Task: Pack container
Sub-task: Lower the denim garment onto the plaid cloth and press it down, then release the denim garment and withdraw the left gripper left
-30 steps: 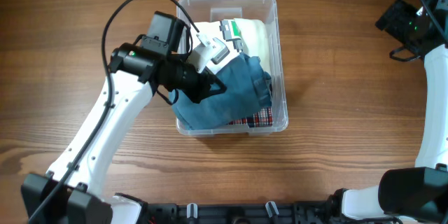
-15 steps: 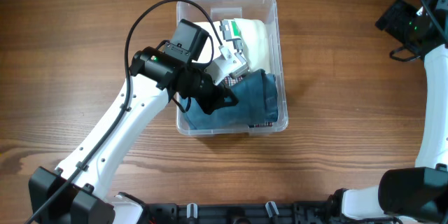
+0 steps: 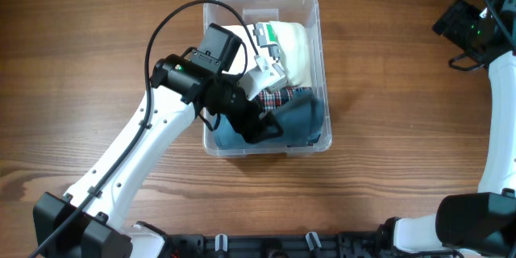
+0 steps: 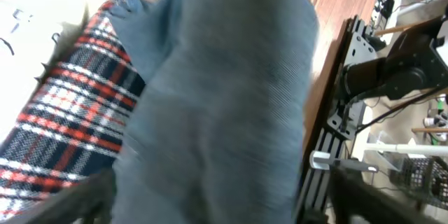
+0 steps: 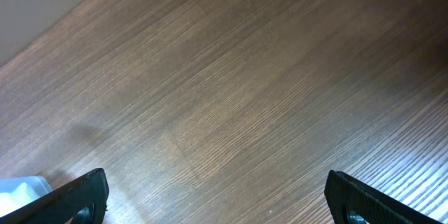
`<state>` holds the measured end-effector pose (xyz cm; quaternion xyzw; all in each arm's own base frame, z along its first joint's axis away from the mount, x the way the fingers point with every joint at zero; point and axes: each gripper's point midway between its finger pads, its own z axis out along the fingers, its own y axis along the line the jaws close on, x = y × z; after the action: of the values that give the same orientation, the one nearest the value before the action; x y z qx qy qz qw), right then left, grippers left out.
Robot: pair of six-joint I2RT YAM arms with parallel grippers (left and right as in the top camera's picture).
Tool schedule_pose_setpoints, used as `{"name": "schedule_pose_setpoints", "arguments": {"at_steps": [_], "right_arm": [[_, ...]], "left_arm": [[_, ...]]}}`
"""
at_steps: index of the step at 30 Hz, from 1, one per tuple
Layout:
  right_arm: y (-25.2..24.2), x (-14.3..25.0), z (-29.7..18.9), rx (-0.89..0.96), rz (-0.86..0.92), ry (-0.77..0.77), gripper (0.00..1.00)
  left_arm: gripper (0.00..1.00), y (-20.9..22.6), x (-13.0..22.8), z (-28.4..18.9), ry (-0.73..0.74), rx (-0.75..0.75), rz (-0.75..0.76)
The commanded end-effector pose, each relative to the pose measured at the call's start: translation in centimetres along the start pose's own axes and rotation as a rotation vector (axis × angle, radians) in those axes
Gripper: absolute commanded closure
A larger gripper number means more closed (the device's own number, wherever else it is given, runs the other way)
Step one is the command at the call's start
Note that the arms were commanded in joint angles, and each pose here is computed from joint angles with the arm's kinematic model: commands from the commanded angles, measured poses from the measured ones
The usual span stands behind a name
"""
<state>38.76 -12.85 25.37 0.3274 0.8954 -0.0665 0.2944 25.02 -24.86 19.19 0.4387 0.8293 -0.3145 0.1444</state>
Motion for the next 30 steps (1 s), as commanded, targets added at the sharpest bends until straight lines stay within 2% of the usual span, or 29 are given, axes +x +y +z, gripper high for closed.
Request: {"name": "schedule_pose_setpoints", "arguments": {"at_steps": [1, 10, 14, 19, 22, 25, 30], "right_arm": [[-0.5, 0.0, 0.5, 0.027, -0.006, 0.003, 0.00], [-0.5, 0.0, 0.5, 0.027, -0.006, 0.003, 0.00], [-0.5, 0.0, 0.5, 0.027, -0.006, 0.003, 0.00], [-0.5, 0.0, 0.5, 0.027, -0.006, 0.003, 0.00], [-0.5, 0.0, 0.5, 0.027, -0.006, 0.003, 0.00], [-0.5, 0.0, 0.5, 0.027, -0.006, 0.003, 0.00], [-0.5, 0.0, 0.5, 0.027, -0.006, 0.003, 0.00]], "left_arm": [[0.00, -0.4, -1.8, -0.5, -0.059, 0.004, 0.045], [0.00, 0.3, -5.6, -2.8, -0.189, -0.043, 0.015], [0.00, 0.2, -8.6, -6.8, -0.298, -0.094, -0.008], [0.00, 0.8, -11.0, -13.8, -0.441, -0.285, -0.188], [0.02, 0.5, -10.4, -16.6, -0.500, -0.372, -0.322], [0.03, -0.4, -8.7, -18.4, -0.540, -0.391, -0.495], [0.04, -2.8, -4.2, -19.3, -0.495, -0.384, -0.695]]}}
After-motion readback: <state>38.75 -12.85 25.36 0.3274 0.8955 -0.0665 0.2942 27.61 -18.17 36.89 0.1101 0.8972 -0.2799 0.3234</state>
